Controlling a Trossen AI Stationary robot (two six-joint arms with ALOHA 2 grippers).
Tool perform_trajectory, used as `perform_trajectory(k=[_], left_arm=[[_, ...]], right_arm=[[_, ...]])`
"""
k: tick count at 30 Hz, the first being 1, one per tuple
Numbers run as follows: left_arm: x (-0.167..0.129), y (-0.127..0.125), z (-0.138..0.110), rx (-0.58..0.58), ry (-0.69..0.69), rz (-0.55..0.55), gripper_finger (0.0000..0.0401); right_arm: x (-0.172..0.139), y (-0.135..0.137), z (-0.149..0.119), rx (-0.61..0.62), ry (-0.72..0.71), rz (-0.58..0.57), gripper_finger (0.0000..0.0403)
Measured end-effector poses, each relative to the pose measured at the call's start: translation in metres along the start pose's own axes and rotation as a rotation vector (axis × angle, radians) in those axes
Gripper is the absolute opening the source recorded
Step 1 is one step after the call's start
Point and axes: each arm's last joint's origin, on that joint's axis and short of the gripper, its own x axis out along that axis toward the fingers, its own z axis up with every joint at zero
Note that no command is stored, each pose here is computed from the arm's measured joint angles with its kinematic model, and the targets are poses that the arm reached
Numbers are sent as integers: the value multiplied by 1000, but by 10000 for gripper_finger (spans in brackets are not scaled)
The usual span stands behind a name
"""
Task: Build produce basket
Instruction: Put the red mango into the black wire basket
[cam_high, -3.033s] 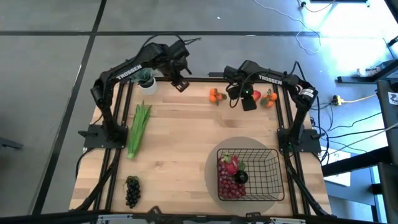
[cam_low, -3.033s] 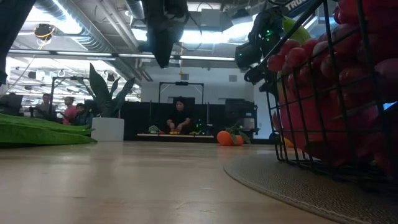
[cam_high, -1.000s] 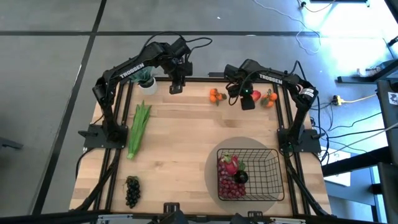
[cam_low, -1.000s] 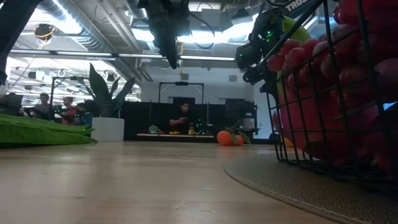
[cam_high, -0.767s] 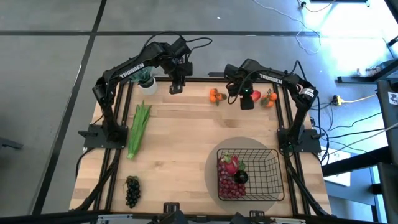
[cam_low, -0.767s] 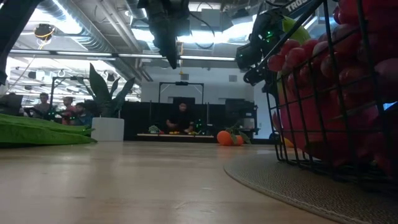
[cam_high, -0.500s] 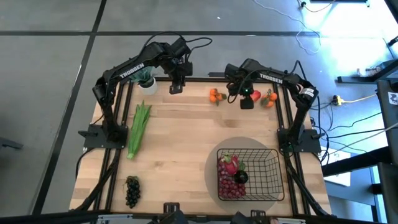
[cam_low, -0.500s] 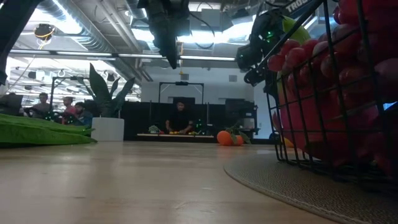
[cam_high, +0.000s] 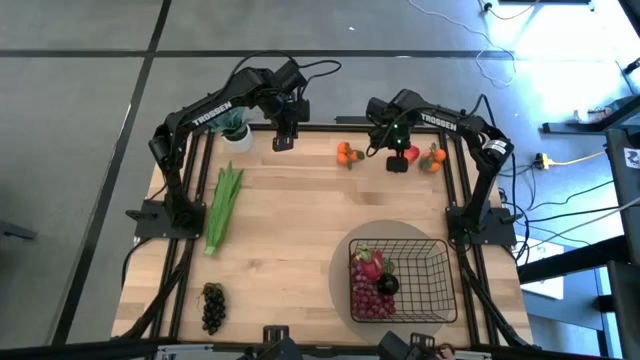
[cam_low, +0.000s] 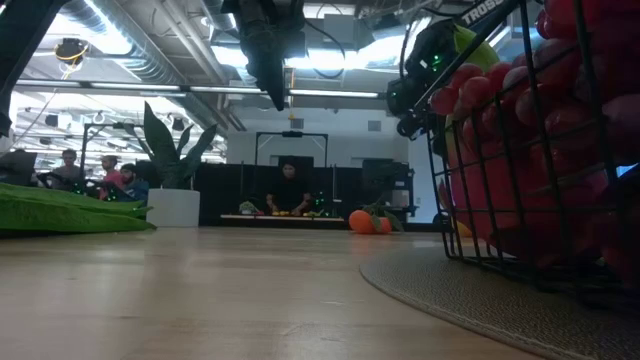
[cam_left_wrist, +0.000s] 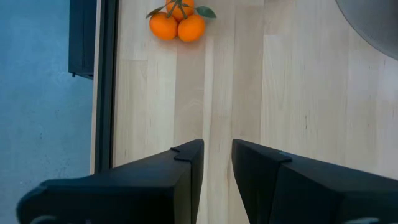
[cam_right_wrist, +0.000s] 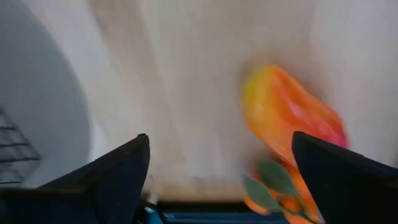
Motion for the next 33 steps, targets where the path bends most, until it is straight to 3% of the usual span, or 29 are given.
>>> perform_trajectory(k=[3,12,20,33], left_arm=[[0,0,0,0,0,0,71],[0,0,0,0,0,0,71],[0,0,0,0,-1,0,71],[0,0,0,1,-2,1,71]], right_arm=[[0,-3,-2,5,61,-105,375],[-1,-10,1,10,88,-275,375],[-1,-7,0,-4,74,-205,375],[0,-4,3,-369,10,-83,375]])
